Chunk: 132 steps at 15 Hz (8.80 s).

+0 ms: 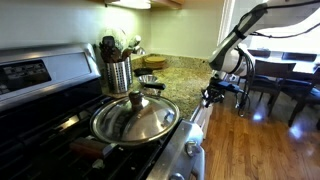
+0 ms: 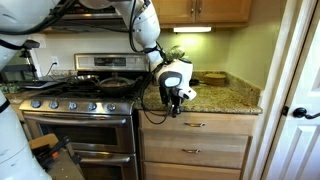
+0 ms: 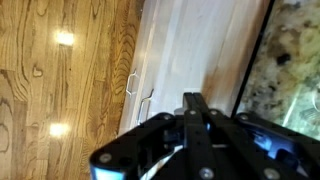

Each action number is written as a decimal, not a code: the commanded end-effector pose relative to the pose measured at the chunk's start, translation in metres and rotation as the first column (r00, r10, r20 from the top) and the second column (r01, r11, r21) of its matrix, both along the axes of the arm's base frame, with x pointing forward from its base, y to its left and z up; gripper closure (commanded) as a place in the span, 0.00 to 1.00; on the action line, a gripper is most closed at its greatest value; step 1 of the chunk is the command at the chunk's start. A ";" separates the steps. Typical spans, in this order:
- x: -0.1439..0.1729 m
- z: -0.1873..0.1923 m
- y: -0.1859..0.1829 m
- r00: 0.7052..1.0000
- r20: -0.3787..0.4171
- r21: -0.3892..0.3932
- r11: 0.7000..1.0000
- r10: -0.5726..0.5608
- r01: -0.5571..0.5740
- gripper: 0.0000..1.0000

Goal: Close the open drawer, open the topmost drawer

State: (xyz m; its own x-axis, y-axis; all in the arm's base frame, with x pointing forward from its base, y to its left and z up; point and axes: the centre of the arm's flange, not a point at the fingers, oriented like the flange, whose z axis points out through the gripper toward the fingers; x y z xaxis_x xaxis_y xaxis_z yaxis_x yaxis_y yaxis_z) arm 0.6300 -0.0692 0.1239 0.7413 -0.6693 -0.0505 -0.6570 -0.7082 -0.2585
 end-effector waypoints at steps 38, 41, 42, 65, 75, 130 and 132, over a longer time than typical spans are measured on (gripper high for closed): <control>-0.037 0.062 -0.132 0.985 -0.077 -0.173 0.975 -0.153 0.138 0.00; -0.026 0.044 -0.137 0.988 -0.055 -0.162 0.978 -0.143 0.133 0.00; -0.024 0.039 -0.137 0.988 -0.053 -0.156 0.978 -0.146 0.136 0.00; 0.026 -0.053 -0.128 0.981 0.012 -0.002 0.981 -0.196 0.196 0.00; 0.031 -0.070 -0.126 0.979 0.016 0.008 0.980 -0.201 0.201 0.00; -0.099 0.098 -0.127 0.998 0.045 -0.011 0.999 -0.034 0.035 0.00; -0.084 0.093 -0.127 0.999 0.024 0.001 0.999 -0.037 0.037 0.00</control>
